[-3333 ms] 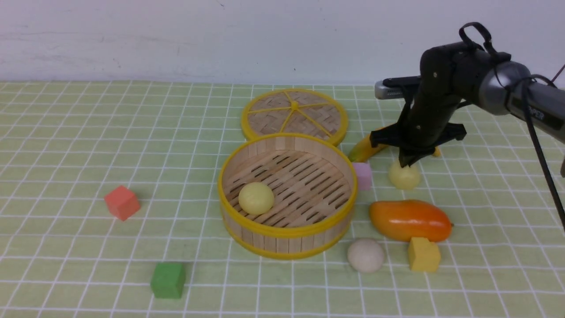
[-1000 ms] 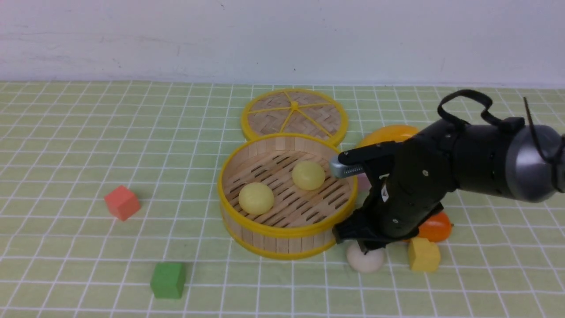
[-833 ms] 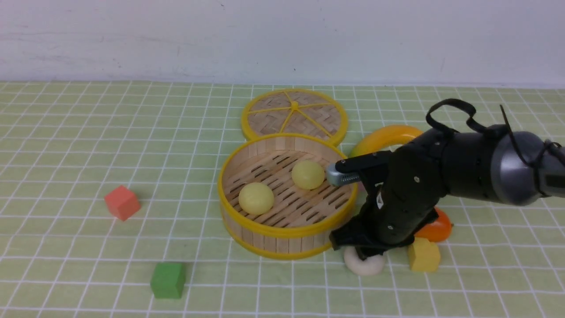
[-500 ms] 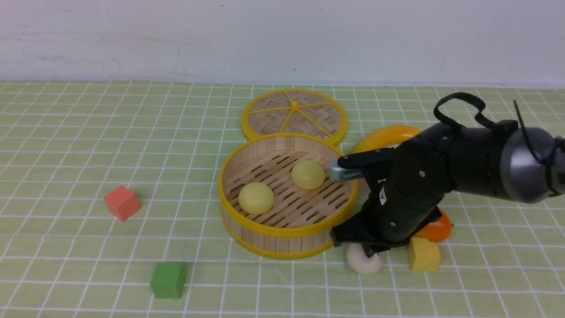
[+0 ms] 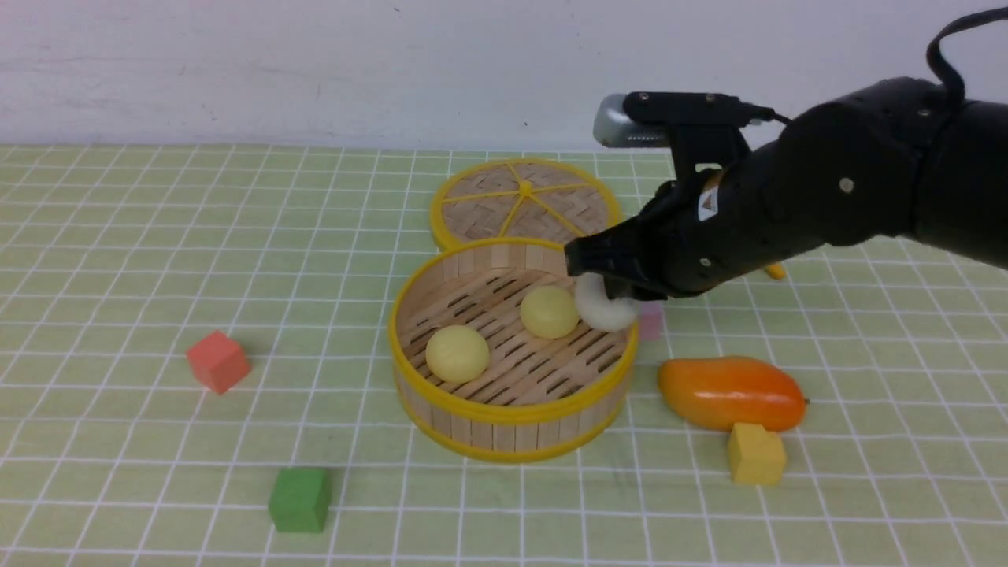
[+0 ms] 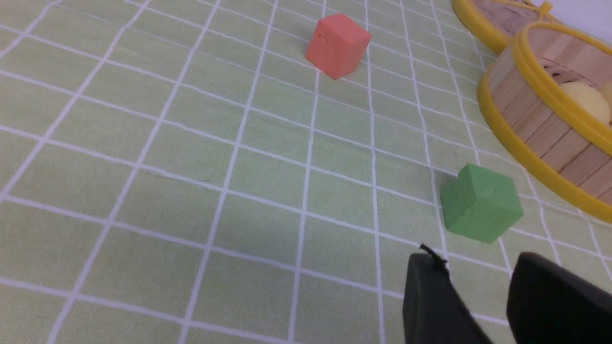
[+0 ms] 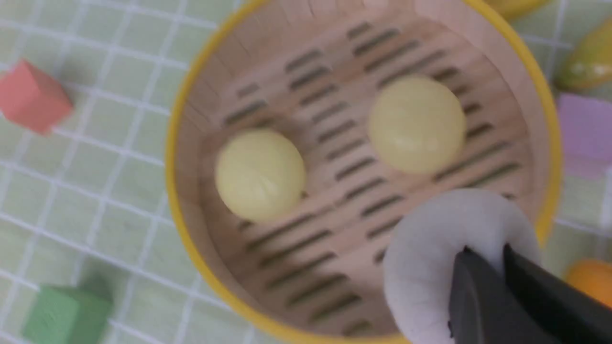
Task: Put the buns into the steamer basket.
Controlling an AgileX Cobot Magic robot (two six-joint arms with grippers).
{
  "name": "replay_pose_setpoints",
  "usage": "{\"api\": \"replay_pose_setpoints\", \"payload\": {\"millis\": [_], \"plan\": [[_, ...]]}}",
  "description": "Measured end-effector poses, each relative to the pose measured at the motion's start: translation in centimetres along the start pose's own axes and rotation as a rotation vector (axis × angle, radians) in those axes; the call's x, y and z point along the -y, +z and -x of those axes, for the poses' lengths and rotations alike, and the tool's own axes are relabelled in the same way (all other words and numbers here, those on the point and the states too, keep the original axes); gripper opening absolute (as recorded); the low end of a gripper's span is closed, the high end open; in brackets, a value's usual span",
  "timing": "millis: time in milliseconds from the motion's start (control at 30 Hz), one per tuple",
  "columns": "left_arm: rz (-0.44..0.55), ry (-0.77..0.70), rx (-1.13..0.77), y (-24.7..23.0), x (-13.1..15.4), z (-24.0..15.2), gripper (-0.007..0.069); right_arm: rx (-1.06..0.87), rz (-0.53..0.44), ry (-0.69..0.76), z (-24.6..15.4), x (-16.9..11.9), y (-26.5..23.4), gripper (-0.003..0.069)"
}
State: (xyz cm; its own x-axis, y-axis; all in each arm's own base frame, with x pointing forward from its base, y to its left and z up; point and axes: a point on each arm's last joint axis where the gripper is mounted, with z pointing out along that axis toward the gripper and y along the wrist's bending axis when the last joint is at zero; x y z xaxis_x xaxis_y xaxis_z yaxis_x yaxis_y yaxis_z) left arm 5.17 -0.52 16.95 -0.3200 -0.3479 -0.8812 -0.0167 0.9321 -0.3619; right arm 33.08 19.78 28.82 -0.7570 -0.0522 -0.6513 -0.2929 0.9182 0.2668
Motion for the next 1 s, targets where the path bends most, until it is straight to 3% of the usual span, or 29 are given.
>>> {"api": "replay_pose_setpoints", "payload": {"millis": [333,467,533,633,667,767,833,867,1000], "plan": [[0.0,0.0,0.0,0.0,0.0,0.0,0.0237,-0.091,-0.016,0.017,-2.6,1.1,7.6,0.0046],[0.0,0.0,0.0,0.0,0.0,0.0,0.0237,-0.097,-0.02,0.014,-2.8,1.2,7.9,0.012],[0.0,0.0,0.0,0.0,0.0,0.0,0.0237,-0.097,-0.029,-0.012,-2.7,1.3,7.8,0.0219],[0.0,0.0,0.0,0.0,0.0,0.0,0.0237,-0.114,-0.045,-0.043,-2.7,1.4,7.4,0.0313],[0.0,0.0,0.0,0.0,0.0,0.0,0.0237,-0.13,-0.057,-0.064,-2.6,1.4,6.6,0.0375],[0.0,0.0,0.0,0.0,0.0,0.0,0.0237,-0.155,-0.069,-0.084,-2.0,1.1,3.5,0.0456],[0.0,0.0,0.0,0.0,0.0,0.0,0.0237,-0.164,-0.074,-0.092,-1.7,0.9,1.7,0.0478],[0.0,0.0,0.0,0.0,0.0,0.0,0.0237,-0.18,-0.087,-0.107,-1.4,0.7,-1.8,0.0489],[0.0,0.0,0.0,0.0,0.0,0.0,0.0237,-0.192,-0.118,-0.135,-1.3,0.7,-7.5,0.0472]]}}
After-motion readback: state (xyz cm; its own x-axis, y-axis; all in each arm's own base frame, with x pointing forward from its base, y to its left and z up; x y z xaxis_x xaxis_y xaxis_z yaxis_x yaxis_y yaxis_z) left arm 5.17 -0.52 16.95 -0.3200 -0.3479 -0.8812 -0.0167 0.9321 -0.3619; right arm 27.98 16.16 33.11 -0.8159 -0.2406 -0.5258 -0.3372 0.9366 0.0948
